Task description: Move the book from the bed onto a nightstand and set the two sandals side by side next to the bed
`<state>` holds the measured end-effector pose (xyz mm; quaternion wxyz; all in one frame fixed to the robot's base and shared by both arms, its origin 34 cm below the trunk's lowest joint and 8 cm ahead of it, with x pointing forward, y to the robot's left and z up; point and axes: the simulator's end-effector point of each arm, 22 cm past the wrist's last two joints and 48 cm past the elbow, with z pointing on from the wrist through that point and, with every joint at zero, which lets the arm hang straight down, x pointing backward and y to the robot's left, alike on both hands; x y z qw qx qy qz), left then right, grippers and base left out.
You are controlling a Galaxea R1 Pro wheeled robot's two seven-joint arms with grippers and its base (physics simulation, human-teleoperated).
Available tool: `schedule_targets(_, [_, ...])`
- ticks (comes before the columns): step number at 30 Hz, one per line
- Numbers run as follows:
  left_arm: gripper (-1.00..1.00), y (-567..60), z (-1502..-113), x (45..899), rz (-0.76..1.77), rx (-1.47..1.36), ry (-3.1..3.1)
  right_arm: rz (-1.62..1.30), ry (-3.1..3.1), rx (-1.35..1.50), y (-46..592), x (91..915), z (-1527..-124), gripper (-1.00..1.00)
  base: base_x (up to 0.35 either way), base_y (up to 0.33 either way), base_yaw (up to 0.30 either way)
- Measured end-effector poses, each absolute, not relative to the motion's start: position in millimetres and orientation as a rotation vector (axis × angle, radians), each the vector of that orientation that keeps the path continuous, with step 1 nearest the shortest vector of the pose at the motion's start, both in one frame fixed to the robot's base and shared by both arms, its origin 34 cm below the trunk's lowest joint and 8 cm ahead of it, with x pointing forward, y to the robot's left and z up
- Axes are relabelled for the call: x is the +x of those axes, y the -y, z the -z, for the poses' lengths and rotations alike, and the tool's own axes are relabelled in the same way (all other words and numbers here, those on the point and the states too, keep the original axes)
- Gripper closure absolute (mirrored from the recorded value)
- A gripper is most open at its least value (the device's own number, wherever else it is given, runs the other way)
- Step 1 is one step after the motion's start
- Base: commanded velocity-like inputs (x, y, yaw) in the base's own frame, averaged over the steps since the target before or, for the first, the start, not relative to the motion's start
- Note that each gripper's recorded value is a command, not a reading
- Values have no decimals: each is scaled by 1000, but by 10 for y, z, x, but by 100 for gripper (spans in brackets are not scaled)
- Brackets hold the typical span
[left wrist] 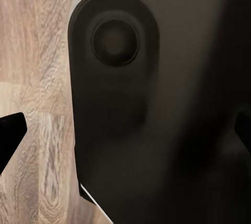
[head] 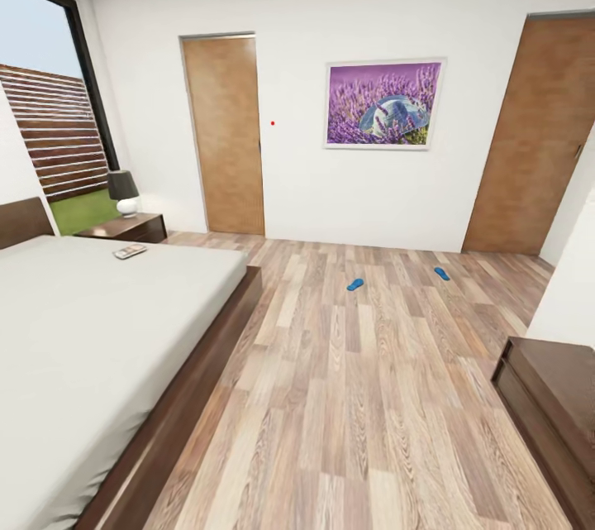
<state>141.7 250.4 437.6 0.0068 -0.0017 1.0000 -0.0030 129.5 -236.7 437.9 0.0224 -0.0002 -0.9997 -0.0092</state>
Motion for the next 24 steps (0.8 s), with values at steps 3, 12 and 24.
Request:
schedule_targets(3, [-100, -2508, -4376, 1419, 8, -5, -3128, 28, 3097, 0, 2367, 1295, -4379, -100, 88, -10, -89])
schedule_targets(12, [-100, -2520, -4376, 1426, 6, -5, -3126, 29, 3097, 0, 2360, 1295, -4379, -100, 88, -3, -90])
schedule_targets(24, [-100, -2532, -4376, 1434, 3, -6, -3125, 29, 3098, 0, 2358, 1297, -4379, -100, 97, 0, -89])
